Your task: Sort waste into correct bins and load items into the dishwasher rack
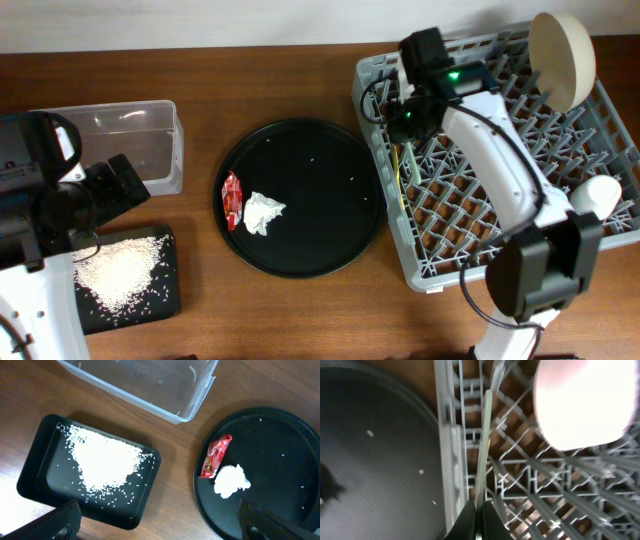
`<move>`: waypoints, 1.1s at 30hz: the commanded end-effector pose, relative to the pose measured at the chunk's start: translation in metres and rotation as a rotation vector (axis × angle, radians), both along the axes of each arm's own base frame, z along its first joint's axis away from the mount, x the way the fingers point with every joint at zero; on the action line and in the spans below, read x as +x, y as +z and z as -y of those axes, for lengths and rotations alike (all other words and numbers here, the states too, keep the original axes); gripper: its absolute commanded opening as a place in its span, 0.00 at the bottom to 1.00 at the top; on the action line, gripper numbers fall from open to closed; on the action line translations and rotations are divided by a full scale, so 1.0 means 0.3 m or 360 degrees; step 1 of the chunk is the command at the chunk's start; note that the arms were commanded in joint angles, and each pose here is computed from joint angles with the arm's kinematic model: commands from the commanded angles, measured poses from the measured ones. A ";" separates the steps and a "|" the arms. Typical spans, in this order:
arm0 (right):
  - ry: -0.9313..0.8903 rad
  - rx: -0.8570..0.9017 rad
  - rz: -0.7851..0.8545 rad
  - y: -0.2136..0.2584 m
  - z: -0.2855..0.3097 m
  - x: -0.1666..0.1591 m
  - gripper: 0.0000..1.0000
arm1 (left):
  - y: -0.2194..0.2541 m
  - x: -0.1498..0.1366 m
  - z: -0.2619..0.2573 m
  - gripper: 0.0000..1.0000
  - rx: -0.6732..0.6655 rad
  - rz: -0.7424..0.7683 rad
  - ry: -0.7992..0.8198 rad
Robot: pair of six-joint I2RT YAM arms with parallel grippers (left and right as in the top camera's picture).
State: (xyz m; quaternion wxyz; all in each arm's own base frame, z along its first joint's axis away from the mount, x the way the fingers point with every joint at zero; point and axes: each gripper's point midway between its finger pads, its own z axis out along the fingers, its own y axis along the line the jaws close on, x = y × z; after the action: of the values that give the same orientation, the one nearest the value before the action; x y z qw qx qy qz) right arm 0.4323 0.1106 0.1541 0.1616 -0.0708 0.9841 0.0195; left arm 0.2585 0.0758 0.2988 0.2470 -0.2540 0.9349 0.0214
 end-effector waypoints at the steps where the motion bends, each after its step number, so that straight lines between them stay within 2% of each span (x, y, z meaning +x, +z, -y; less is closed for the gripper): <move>1: 0.0113 -0.0028 -0.0144 -0.109 -0.018 -0.039 0.04 | 0.013 -0.001 -0.011 0.99 0.0010 0.0017 0.0036; 4: 0.0144 -0.0038 -0.0216 -0.159 -0.018 -0.060 0.05 | 0.013 -0.001 -0.011 0.99 0.0010 0.0017 0.0036; 5: 0.0144 -0.0039 -0.0226 -0.166 -0.017 -0.064 0.13 | 0.013 -0.001 -0.011 0.99 0.0010 0.0017 0.0036; 6: 0.0143 -0.0040 -0.0231 -0.169 -0.016 -0.066 0.56 | 0.013 -0.001 -0.011 0.99 0.0010 0.0017 0.0036; 7: 0.0143 -0.0039 -0.0228 -0.167 -0.016 -0.065 0.60 | 0.013 -0.001 -0.011 0.99 0.0010 0.0018 0.0036; 11: 0.0144 -0.0029 -0.0187 -0.132 -0.017 -0.062 0.66 | 0.013 -0.001 -0.011 0.99 0.0010 0.0017 0.0036; 14: 0.0151 0.0011 -0.0132 -0.078 -0.027 -0.066 0.66 | 0.013 -0.001 -0.011 0.99 0.0010 0.0017 0.0036; 17: 0.0193 0.0152 -0.0031 0.030 -0.068 -0.079 0.66 | 0.013 -0.001 -0.011 0.99 0.0010 0.0017 0.0036; 21: 0.0292 0.0400 0.0239 0.269 -0.134 -0.115 0.67 | 0.013 -0.001 -0.011 0.99 0.0010 0.0017 0.0036; 27: 0.0344 0.0487 0.0587 0.532 -0.124 -0.187 0.70 | 0.017 0.008 -0.009 0.99 0.0004 0.0038 0.0029; 28: 0.0359 0.0487 0.0645 0.577 -0.117 -0.211 0.73 | 0.017 0.008 -0.009 0.99 0.0004 0.0037 0.0029; 31: 0.0352 0.0482 0.0810 0.695 -0.085 -0.277 0.90 | 0.017 0.007 -0.009 0.99 0.0004 0.0036 0.0030; 33: 0.0356 0.0490 0.0855 0.727 -0.080 -0.297 0.98 | 0.017 0.007 -0.009 0.99 0.0004 0.0037 0.0029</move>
State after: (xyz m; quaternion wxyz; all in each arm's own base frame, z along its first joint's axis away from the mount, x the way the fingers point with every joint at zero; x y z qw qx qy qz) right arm 0.3568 0.1365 0.3474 0.3886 -0.1518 0.8941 0.1630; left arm 0.2602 0.0761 0.2998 0.2508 -0.2538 0.9339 0.0212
